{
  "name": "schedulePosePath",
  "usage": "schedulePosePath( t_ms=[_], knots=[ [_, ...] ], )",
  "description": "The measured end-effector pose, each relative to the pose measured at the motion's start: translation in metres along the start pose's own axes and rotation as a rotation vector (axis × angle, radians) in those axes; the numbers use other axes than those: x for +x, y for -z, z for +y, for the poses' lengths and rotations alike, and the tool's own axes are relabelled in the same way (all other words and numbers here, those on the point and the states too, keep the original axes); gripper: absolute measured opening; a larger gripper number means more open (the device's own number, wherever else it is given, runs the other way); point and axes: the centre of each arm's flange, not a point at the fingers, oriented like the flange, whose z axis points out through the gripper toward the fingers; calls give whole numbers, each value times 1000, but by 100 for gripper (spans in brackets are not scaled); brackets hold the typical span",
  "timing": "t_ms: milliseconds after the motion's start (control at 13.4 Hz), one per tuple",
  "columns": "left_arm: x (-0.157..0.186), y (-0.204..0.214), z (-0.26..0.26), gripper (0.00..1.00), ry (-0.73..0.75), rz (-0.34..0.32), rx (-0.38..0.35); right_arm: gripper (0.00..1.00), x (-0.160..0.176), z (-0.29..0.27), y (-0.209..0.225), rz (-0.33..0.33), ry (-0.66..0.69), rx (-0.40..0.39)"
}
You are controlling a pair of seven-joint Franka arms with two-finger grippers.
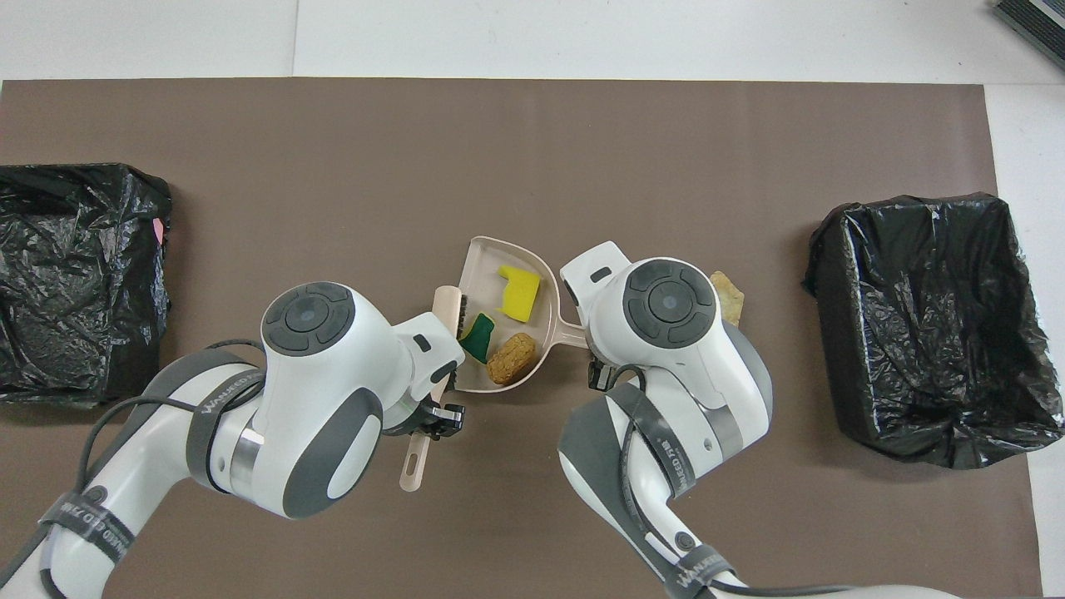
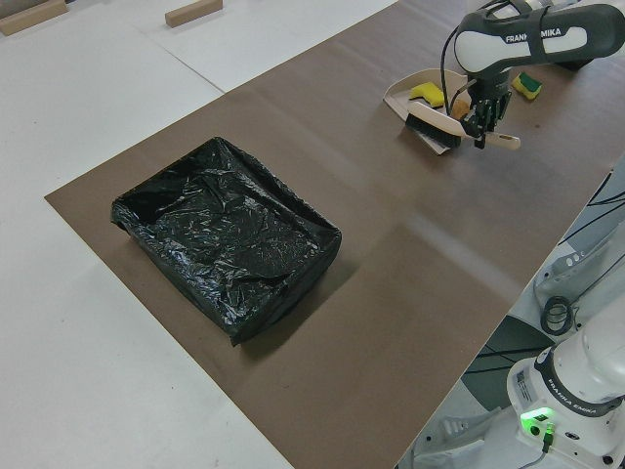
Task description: Sweep and dump trash in bin
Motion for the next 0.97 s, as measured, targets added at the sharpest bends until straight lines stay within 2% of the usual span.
schedulePosePath(
  t_ms=[299,449,973],
  knots=[
    [0,48,-13,26,23,44,-26,31,0,0,0,0,0,0],
    [-6,51,-14,26,21,41,-25,31,0,0,0,0,0,0],
    [-38,-10,9,26,-12,-53,33,31,0,0,0,0,0,0]
  ],
)
